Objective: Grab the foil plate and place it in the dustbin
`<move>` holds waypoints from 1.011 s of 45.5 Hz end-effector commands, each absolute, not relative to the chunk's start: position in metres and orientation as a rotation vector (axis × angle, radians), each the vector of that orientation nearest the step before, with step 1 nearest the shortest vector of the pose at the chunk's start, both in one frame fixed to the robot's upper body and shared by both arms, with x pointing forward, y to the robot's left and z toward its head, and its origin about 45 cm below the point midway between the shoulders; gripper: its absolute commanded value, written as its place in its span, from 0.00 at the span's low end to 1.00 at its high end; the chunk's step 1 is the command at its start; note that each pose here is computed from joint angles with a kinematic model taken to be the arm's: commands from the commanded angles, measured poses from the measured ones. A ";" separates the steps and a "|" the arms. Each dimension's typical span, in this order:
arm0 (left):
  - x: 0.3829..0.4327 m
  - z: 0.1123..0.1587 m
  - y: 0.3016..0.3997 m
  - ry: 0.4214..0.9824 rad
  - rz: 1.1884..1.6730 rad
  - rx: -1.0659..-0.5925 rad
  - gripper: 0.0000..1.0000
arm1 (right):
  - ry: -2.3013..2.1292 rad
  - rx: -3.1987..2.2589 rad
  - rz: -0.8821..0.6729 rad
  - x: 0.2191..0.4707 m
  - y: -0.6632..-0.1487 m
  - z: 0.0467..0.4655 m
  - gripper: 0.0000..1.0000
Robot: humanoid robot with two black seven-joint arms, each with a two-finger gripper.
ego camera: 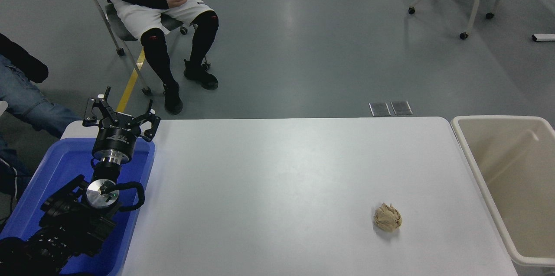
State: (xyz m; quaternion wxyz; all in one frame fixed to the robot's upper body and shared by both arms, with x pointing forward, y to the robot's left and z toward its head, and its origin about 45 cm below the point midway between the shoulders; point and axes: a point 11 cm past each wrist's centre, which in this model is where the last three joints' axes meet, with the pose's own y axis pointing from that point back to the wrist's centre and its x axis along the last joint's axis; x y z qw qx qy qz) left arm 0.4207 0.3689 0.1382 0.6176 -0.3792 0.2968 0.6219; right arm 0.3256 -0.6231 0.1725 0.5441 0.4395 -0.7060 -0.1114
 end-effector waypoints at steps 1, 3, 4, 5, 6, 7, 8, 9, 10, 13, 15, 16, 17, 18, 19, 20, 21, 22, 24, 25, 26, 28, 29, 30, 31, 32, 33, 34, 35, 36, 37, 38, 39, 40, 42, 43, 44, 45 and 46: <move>0.4207 0.1382 0.3689 0.683 1.432 -0.873 0.99 | -1.400 1.019 -0.112 0.332 -0.626 0.214 1.00; 0.4207 0.1382 0.3689 0.683 1.432 -0.873 0.99 | -1.370 1.016 -0.091 0.335 -0.625 0.223 1.00; 0.4207 0.1382 0.3689 0.683 1.432 -0.873 0.99 | -1.358 1.013 -0.081 0.336 -0.625 0.228 1.00; 0.4207 0.1382 0.3689 0.683 1.432 -0.873 0.99 | -1.348 1.012 -0.068 0.340 -0.623 0.233 1.00; 0.4207 0.1382 0.3689 0.683 1.432 -0.873 0.99 | -1.339 1.009 -0.053 0.343 -0.623 0.239 1.00; 0.4207 0.1382 0.3689 0.683 1.432 -0.873 0.99 | -1.330 1.006 -0.041 0.346 -0.621 0.244 1.00; 0.4207 0.1382 0.3689 0.683 1.432 -0.873 0.99 | -1.318 1.006 -0.033 0.349 -0.620 0.249 1.00; 0.4207 0.1382 0.3689 0.683 1.432 -0.873 0.99 | -1.294 1.007 -0.025 0.350 -0.618 0.252 1.00; 0.4207 0.1382 0.3689 0.683 1.432 -0.873 0.99 | -1.264 1.011 -0.020 0.351 -0.615 0.254 1.00; 0.4207 0.1382 0.3689 0.683 1.432 -0.873 0.99 | -1.180 1.021 -0.009 0.355 -0.606 0.263 1.00; 0.4207 0.1383 0.3688 0.683 1.430 -0.873 0.99 | -1.125 1.025 0.003 0.360 -0.599 0.273 1.00; 0.4207 0.1382 0.3689 0.683 1.431 -0.873 0.99 | -1.097 1.024 0.007 0.361 -0.597 0.277 1.00; 0.4207 0.1383 0.3688 0.683 1.430 -0.873 0.99 | -1.062 1.025 0.010 0.363 -0.592 0.283 1.00; 0.4207 0.1383 0.3688 0.683 1.430 -0.873 0.99 | -1.042 1.024 0.012 0.365 -0.590 0.287 1.00; 0.4207 0.1382 0.3689 0.683 1.431 -0.873 0.99 | -1.017 1.021 0.012 0.365 -0.588 0.289 1.00; 0.4207 0.1382 0.3689 0.683 1.432 -0.873 0.99 | -0.992 1.022 0.014 0.367 -0.584 0.291 1.00; 0.4207 0.1382 0.3687 0.684 1.429 -0.872 0.99 | -0.969 1.028 0.019 0.370 -0.578 0.293 1.00; 0.4207 0.1382 0.3689 0.683 1.431 -0.873 0.99 | -0.947 1.028 0.024 0.373 -0.574 0.295 1.00; 0.4207 0.1383 0.3688 0.683 1.430 -0.873 0.99 | -0.909 1.026 0.031 0.377 -0.567 0.304 1.00; 0.4207 0.1382 0.3689 0.683 1.431 -0.873 0.99 | -0.886 1.026 0.031 0.377 -0.563 0.308 1.00; 0.4207 0.1381 0.3688 0.684 1.431 -0.872 0.99 | -0.866 1.021 0.032 0.378 -0.560 0.313 1.00; 0.4207 0.1381 0.3686 0.684 1.430 -0.870 0.99 | -0.832 1.022 0.035 0.381 -0.553 0.322 1.00; 0.4207 0.1382 0.3689 0.683 1.431 -0.873 0.99 | -0.816 1.026 0.039 0.384 -0.547 0.326 1.00; 0.4207 0.1382 0.3689 0.683 1.432 -0.873 0.99 | -0.801 1.032 0.042 0.387 -0.542 0.329 1.00; 0.4207 0.1382 0.3686 0.683 1.429 -0.871 0.99 | -0.791 1.042 0.042 0.388 -0.536 0.333 1.00; 0.4207 0.1381 0.3688 0.684 1.431 -0.872 0.99 | -0.784 1.056 0.038 0.390 -0.532 0.336 1.00; 0.4207 0.1381 0.3688 0.684 1.431 -0.872 0.99 | -0.776 1.068 0.031 0.390 -0.528 0.340 1.00; 0.4207 0.1381 0.3688 0.684 1.431 -0.872 0.99 | -0.768 1.076 0.025 0.391 -0.526 0.343 1.00; 0.4207 0.1381 0.3688 0.684 1.431 -0.872 0.99 | -0.760 1.086 0.020 0.392 -0.523 0.346 1.00; 0.4207 0.1381 0.3688 0.684 1.431 -0.872 0.99 | -0.750 1.095 0.015 0.393 -0.520 0.348 1.00; 0.4207 0.1381 0.3688 0.684 1.431 -0.872 0.99 | -0.738 1.106 0.007 0.393 -0.517 0.349 1.00; 0.4207 0.1381 0.3688 0.684 1.431 -0.872 0.99 | -0.726 1.119 -0.001 0.393 -0.513 0.350 1.00; 0.4207 0.1381 0.3686 0.684 1.430 -0.870 0.99 | -0.712 1.133 -0.007 0.394 -0.507 0.353 1.00; 0.4207 0.1381 0.3688 0.684 1.431 -0.872 0.99 | -0.696 1.148 -0.016 0.395 -0.502 0.355 1.00; 0.4207 0.1381 0.3688 0.684 1.431 -0.872 0.99 | -0.659 1.180 -0.038 0.395 -0.492 0.358 1.00; 0.4207 0.1381 0.3686 0.684 1.430 -0.870 0.99 | -0.632 1.195 -0.051 0.395 -0.486 0.359 1.00; 0.4207 0.1381 0.3686 0.684 1.430 -0.870 0.99 | -0.607 1.209 -0.061 0.396 -0.480 0.360 1.00; 0.4207 0.1381 0.3688 0.684 1.431 -0.872 0.99 | -0.576 1.221 -0.069 0.397 -0.472 0.361 1.00; 0.4207 0.1381 0.3686 0.684 1.430 -0.870 0.99 | -0.550 1.231 -0.072 0.399 -0.464 0.363 1.00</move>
